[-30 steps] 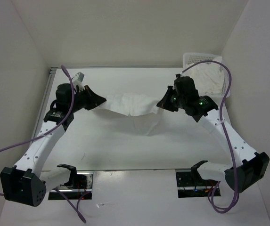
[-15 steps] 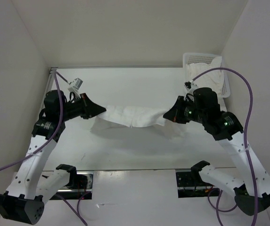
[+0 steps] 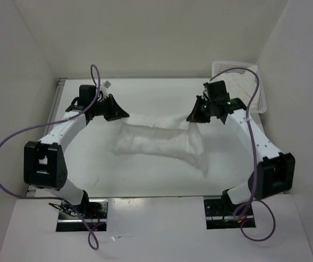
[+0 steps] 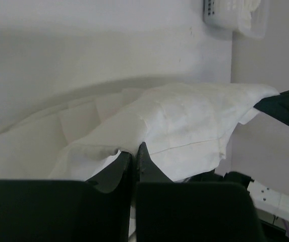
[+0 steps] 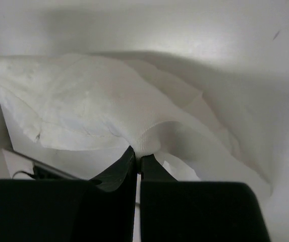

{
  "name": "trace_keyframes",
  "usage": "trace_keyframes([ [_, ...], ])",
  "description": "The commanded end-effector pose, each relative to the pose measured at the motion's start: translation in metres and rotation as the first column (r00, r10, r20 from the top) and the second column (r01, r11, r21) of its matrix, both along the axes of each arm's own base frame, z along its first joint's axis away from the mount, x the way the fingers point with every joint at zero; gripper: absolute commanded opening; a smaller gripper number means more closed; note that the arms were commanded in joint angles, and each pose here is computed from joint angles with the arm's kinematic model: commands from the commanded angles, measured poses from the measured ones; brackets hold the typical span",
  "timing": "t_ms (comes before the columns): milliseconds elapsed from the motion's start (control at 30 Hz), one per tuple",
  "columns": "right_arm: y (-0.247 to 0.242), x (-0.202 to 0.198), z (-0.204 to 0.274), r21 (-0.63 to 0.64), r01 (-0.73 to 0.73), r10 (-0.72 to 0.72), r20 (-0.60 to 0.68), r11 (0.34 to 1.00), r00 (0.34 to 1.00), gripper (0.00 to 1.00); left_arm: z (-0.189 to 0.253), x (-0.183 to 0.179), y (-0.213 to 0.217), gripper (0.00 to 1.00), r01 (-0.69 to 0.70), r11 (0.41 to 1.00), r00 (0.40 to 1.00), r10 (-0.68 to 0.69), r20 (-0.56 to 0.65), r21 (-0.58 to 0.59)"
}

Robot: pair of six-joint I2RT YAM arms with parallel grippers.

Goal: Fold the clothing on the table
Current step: Fold the skirt

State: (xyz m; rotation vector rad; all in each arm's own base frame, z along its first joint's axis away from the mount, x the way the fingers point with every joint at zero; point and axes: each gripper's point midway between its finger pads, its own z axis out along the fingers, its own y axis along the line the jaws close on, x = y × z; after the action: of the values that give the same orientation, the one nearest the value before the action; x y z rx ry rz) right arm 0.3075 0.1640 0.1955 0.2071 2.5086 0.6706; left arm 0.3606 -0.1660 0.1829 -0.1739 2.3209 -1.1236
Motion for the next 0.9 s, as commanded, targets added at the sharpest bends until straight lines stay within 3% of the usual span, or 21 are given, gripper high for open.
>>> trace_keyframes([
  [0,-0.021,0.086,0.070,0.015,0.046,-0.048,0.278,0.999,0.959,0.00,0.055,0.061,0.008,0.00,-0.012,1.000,0.974,0.012,0.227,0.001],
  [33,-0.025,0.101,0.064,0.000,0.057,-0.055,0.253,0.998,0.966,0.00,0.074,0.082,0.014,0.00,-0.027,1.000,0.963,0.027,0.267,-0.003],
  [67,-0.029,0.118,0.102,0.003,0.057,-0.055,0.337,0.998,0.940,0.00,0.086,0.090,0.016,0.00,-0.024,1.000,0.957,0.026,0.287,-0.010],
  [133,-0.041,0.133,0.125,-0.011,0.096,-0.085,0.364,0.995,0.927,0.00,0.112,0.104,0.025,0.00,-0.037,0.999,0.940,0.041,0.338,-0.018],
  [233,-0.041,0.147,0.196,0.002,0.094,-0.082,0.511,0.996,0.856,0.00,0.167,0.117,0.041,0.00,-0.066,0.998,0.894,0.066,0.443,-0.017],
  [400,-0.037,0.140,0.195,0.003,0.061,-0.055,0.501,0.998,0.864,0.00,0.207,0.105,0.057,0.00,-0.080,0.997,0.851,0.078,0.519,-0.018],
  [500,-0.032,0.127,0.150,0.021,0.040,-0.045,0.423,0.999,0.905,0.00,0.162,0.092,0.059,0.00,-0.079,0.997,0.890,0.079,0.450,-0.019],
  [533,-0.027,0.117,0.106,0.008,0.021,-0.022,0.336,1.000,0.942,0.00,0.115,0.082,0.057,0.00,-0.074,0.997,0.935,0.080,0.346,-0.030],
  [633,-0.011,0.079,0.029,0.037,-0.032,0.026,0.158,0.999,0.987,0.00,0.053,0.060,0.050,0.00,-0.063,0.997,0.967,0.072,0.243,-0.042],
  [667,-0.005,0.068,0.011,0.053,-0.046,0.039,0.119,0.998,0.992,0.00,0.010,0.039,0.040,0.00,-0.050,0.998,0.987,0.055,0.151,-0.035],
  [700,-0.003,0.042,-0.027,0.060,-0.057,0.056,0.022,0.997,0.998,0.00,-0.006,0.028,0.034,0.00,-0.048,0.998,0.992,0.051,0.111,-0.031],
  [800,0.014,-0.016,-0.080,0.116,-0.084,0.100,-0.150,0.990,0.984,0.00,-0.048,-0.011,0.005,0.00,-0.017,1.000,1.000,0.016,-0.025,-0.025],
  [867,0.019,-0.041,-0.095,0.135,-0.096,0.124,-0.212,0.986,0.969,0.00,-0.062,-0.029,-0.003,0.00,-0.033,0.999,0.996,0.032,-0.089,-0.007],
])
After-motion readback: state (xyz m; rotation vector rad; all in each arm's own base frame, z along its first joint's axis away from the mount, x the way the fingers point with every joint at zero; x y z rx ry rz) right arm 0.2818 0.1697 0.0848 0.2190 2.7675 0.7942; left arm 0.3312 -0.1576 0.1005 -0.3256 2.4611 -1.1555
